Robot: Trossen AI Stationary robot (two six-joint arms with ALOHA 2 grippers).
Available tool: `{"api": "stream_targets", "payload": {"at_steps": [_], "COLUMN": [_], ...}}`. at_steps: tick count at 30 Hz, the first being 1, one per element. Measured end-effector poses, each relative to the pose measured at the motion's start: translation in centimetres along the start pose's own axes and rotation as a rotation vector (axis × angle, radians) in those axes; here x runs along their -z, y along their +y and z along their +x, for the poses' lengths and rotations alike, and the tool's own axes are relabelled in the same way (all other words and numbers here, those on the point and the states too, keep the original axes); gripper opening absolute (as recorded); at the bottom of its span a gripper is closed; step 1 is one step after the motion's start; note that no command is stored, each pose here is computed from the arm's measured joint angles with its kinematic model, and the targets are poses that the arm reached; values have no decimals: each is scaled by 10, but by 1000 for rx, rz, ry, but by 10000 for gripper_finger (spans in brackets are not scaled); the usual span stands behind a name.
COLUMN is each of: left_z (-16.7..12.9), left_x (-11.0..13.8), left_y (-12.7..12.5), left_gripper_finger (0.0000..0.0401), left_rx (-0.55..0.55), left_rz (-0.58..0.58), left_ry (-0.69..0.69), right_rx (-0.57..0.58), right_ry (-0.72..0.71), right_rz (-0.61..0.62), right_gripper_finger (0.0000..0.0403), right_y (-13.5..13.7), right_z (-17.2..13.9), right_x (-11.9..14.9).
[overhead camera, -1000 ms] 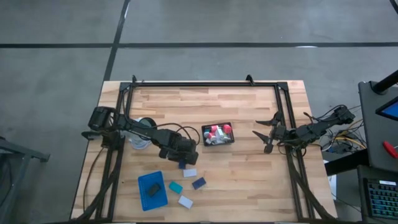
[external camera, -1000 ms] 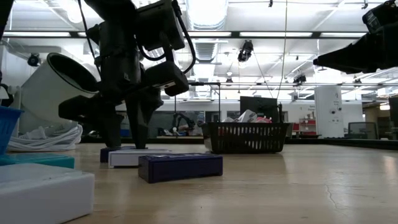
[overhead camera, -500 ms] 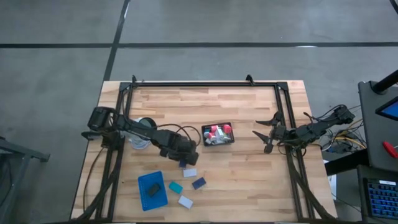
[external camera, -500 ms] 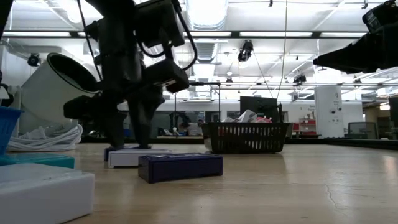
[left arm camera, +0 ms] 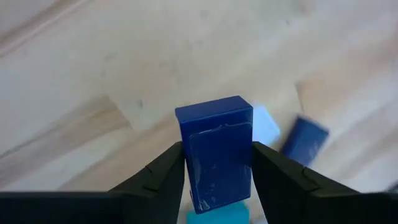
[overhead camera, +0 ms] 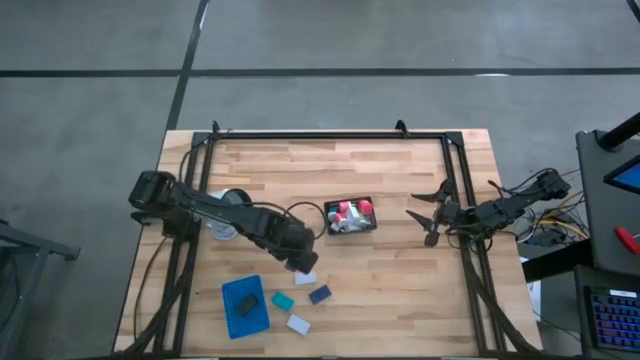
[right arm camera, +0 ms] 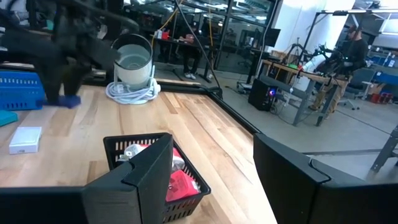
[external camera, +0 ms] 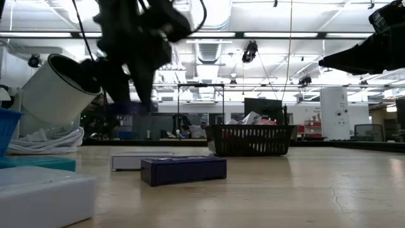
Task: Pick & Place Office items
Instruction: Put the top blue digital timer into the blue bin
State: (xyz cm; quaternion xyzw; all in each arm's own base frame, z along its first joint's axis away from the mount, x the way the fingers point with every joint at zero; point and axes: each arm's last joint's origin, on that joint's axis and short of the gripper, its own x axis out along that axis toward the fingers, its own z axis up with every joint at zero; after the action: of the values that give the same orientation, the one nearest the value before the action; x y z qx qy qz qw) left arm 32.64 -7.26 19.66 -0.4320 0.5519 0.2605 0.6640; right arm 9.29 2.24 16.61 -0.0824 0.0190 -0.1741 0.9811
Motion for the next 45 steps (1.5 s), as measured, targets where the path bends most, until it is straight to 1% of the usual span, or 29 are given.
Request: {"api": "stream_targets", "payload": {"at_steps": [3,6,9,12,17,21,26,31,33,36,41,45], "left_z": [-12,-23,-36,-50,-71,-78,-78,-71,-66,-59,-45,-31], "left_x": [15,38,64,84,109,127,144,148,150,154,161,171], "left_y": [-3,-3,-1,2,12,17,23,22,20,19,17,13], "left_gripper_finger": [173,174,173,173,174,173,175,176,176,176,177,177], "left_rx": [-11,-30,-39,-34,-28,-14,-61,-82,-88,-108,-150,-155], "left_rz": [68,132,136,142,206,278,393,400,405,446,466,493], "left_ry": [9,-12,-18,-31,-30,-37,-54,-71,-36,3,29,60], "right_rx": [0,0,0,0,0,0,0,0,0,0,0,0], "right_ry": [0,0,0,0,0,0,0,0,0,0,0,0], "right_rz": [1,1,0,2,2,1,1,1,2,0,0,0], "right_gripper_finger": [217,217,217,217,217,217,217,217,217,217,217,217], "right_y": [0,0,0,0,0,0,0,0,0,0,0,0], "right_z": [0,0,0,0,0,0,0,0,0,0,0,0], "right_x": [0,0,0,0,0,0,0,0,0,0,0,0]}}
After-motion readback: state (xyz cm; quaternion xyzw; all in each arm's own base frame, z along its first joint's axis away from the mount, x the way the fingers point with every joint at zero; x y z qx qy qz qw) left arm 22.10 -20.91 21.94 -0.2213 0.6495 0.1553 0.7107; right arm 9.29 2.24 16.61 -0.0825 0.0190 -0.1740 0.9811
